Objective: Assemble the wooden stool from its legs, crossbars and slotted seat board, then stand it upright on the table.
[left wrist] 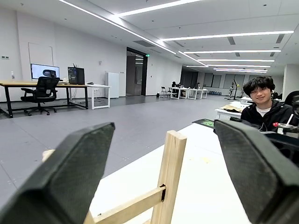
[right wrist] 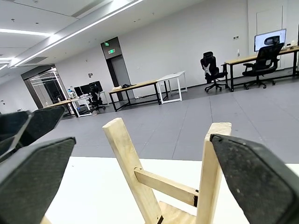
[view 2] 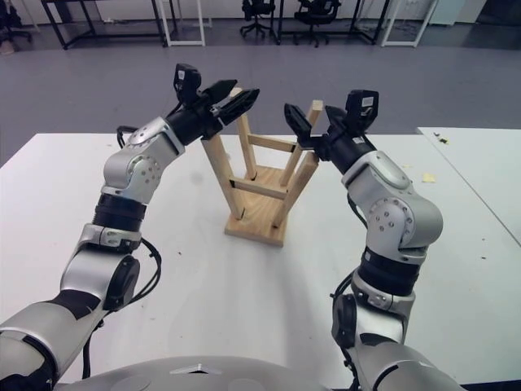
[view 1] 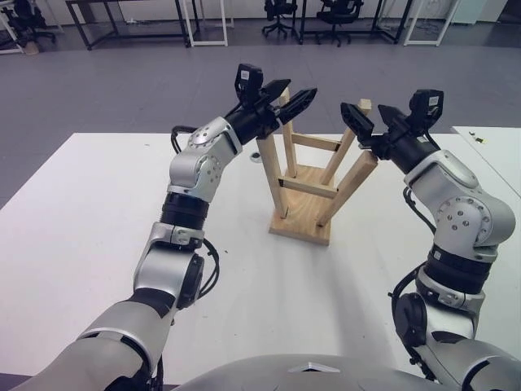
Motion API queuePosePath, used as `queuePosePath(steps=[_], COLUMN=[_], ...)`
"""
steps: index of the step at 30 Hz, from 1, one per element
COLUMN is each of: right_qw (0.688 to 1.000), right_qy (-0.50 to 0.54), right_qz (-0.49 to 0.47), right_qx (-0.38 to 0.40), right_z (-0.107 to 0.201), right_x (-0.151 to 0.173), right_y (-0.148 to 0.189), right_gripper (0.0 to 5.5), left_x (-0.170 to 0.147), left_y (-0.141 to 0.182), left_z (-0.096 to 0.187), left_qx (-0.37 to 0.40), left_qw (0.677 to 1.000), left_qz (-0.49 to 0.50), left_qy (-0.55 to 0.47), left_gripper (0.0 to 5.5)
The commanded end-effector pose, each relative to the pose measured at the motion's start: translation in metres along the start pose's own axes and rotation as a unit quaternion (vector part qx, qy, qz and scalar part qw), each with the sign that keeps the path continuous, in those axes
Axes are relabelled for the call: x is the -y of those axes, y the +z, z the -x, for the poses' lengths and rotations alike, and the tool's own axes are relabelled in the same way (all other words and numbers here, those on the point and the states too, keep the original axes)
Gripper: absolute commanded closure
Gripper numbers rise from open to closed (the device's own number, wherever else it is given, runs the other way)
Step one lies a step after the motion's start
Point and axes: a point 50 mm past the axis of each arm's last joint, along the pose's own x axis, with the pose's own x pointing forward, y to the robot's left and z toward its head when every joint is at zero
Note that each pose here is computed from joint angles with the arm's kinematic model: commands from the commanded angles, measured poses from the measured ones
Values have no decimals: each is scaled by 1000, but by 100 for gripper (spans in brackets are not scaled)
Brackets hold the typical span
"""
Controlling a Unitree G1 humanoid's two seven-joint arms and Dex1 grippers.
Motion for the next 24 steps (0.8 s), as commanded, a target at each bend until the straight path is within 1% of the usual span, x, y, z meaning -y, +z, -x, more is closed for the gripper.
queuePosePath(steps=[1, 2, 3, 4, 5, 6, 8, 9, 10, 11, 12, 13, 14, 15, 16, 17, 19, 20, 21, 22, 23, 24], right_qw=[997, 997, 995, 990, 982, 970, 941, 925, 915, 913, 910, 905, 897, 888, 880, 875, 886, 892, 898, 903, 905, 904], right_qy=[23, 4, -23, -49, -63, -59, -14, 21, 59, 103, 152, 203, 251, 285, 301, 306, 247, 196, 145, 82, 25, -34], right_qz=[22, 42, 74, 125, 177, 234, 326, 363, 382, 382, 377, 368, 361, 361, 368, 374, 373, 369, 362, 368, 378, 399], right_qx=[65, 70, 62, 39, 9, -28, -93, -109, -112, -98, -81, -64, -44, -24, 7, 27, 125, 170, 203, 206, 192, 149], right_z=[1, 3, 5, 7, 9, 11, 18, 20, 21, 22, 22, 24, 25, 26, 26, 26, 26, 30, 37, 42, 45, 45], right_x=[-6, 2, 12, 23, 30, 35, 36, 30, 21, 6, -12, -34, -57, -77, -93, -102, -102, -90, -75, -53, -31, -3], right_y=[42, 49, 51, 46, 36, 21, -14, -27, -36, -40, -41, -42, -41, -38, -27, -19, 52, 92, 123, 141, 149, 142], right_gripper=[10, 10, 10, 10, 10, 10, 10, 10, 10, 10, 10, 10, 10, 10, 10, 10, 10, 10, 10, 10, 10, 10], left_x=[6, 12, 17, 21, 23, 21, 10, 3, -2, -9, -22, -32, -36, -33, -29, -25, -11, -3, 3, 8, 12, 17], left_y=[56, 84, 103, 118, 125, 123, 98, 80, 65, 53, 38, 18, -5, -24, -40, -49, -69, -77, -84, -89, -93, -99], left_z=[12, 20, 30, 42, 56, 69, 96, 111, 125, 141, 165, 194, 224, 244, 255, 260, 257, 255, 253, 249, 245, 239], left_qx=[78, 123, 155, 180, 192, 191, 155, 131, 109, 108, 110, 96, 59, 16, -35, -65, -129, -159, -183, -207, -231, -263], left_qw=[997, 992, 987, 982, 979, 980, 987, 988, 986, 977, 952, 916, 876, 850, 835, 828, 837, 842, 848, 854, 858, 863], left_qz=[-2, -16, -24, -35, -43, -44, -34, -22, -15, -1, 14, 17, 6, -8, -28, -42, -58, -70, -76, -89, -109, -133], left_qy=[-18, -32, -42, -48, -45, -29, 35, 80, 122, 184, 285, 389, 478, 527, 549, 555, 528, 510, 492, 469, 445, 410], left_gripper=[157, 157, 157, 157, 157, 157, 157, 157, 157, 157, 157, 157, 157, 157, 157, 157, 157, 157, 157, 157, 157, 157])
